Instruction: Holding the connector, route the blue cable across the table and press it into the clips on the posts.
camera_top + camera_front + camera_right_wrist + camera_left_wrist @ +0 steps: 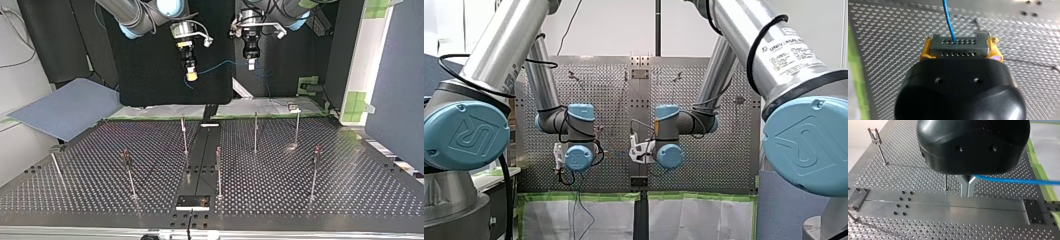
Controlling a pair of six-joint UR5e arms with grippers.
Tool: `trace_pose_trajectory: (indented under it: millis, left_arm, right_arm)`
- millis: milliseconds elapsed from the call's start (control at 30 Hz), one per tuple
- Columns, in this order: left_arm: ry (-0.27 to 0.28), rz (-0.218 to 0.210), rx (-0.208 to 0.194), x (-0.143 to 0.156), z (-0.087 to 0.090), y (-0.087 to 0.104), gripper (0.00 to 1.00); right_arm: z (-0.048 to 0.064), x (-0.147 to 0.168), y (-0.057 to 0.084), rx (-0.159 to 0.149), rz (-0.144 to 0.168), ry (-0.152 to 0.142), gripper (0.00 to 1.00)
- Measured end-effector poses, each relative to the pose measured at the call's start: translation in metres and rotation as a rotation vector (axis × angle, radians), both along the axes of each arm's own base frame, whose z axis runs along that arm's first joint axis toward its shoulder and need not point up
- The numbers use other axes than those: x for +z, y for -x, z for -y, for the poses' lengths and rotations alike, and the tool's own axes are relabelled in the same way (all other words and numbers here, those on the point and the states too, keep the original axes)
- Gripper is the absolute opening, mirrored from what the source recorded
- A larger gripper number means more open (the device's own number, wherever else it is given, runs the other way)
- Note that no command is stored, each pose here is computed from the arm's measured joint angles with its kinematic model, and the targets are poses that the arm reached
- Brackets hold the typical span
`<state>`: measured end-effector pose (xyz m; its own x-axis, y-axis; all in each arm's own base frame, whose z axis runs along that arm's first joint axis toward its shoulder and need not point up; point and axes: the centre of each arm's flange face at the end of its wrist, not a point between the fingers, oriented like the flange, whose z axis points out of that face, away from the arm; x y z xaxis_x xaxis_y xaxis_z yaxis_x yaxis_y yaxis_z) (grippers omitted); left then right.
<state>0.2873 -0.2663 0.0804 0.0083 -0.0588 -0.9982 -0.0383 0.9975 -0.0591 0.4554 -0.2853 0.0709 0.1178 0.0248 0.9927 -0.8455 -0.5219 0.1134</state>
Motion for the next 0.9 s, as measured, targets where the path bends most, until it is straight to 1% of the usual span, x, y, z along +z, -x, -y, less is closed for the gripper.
trace_pose_trajectory:
  millis: [67, 167, 267, 600, 633, 833, 900]
  left_arm:
    - [0.0, 0.0, 0.0, 0.0, 0.0, 0.0, 0.0]
    - [0.0, 0.0, 0.0, 0.0, 0.0, 0.0, 0.0]
    - [0.0, 0.0, 0.0, 0.0, 0.0, 0.0, 0.0]
    - [-0.003, -0.003, 0.0, -0.001, 0.0, 0.001, 0.0]
    - [-0.008, -0.008, 0.0, -0.002, 0.0, 0.003, 0.0]
    - [-0.081, -0.065, -0.001, -0.014, 0.001, 0.021, 0.0]
    - [-0.098, -0.08, 0.005, -0.016, 0.001, 0.026, 0.0]
  right_arm:
    - [-0.003, -0.009, 0.001, 0.002, -0.02, -0.018, 0.0]
    - [-0.005, -0.022, 0.004, 0.002, -0.042, -0.038, 0.0]
    - [-0.007, -0.032, 0.005, 0.003, -0.056, -0.052, 0.0]
    - [-0.008, -0.036, 0.006, 0.003, -0.063, -0.058, 0.0]
    - [-0.008, -0.036, 0.006, 0.003, -0.063, -0.058, 0.0]
    - [-0.008, -0.036, 0.006, 0.003, -0.063, -0.058, 0.0]
    - [-0.008, -0.036, 0.006, 0.003, -0.063, -0.058, 0.0]
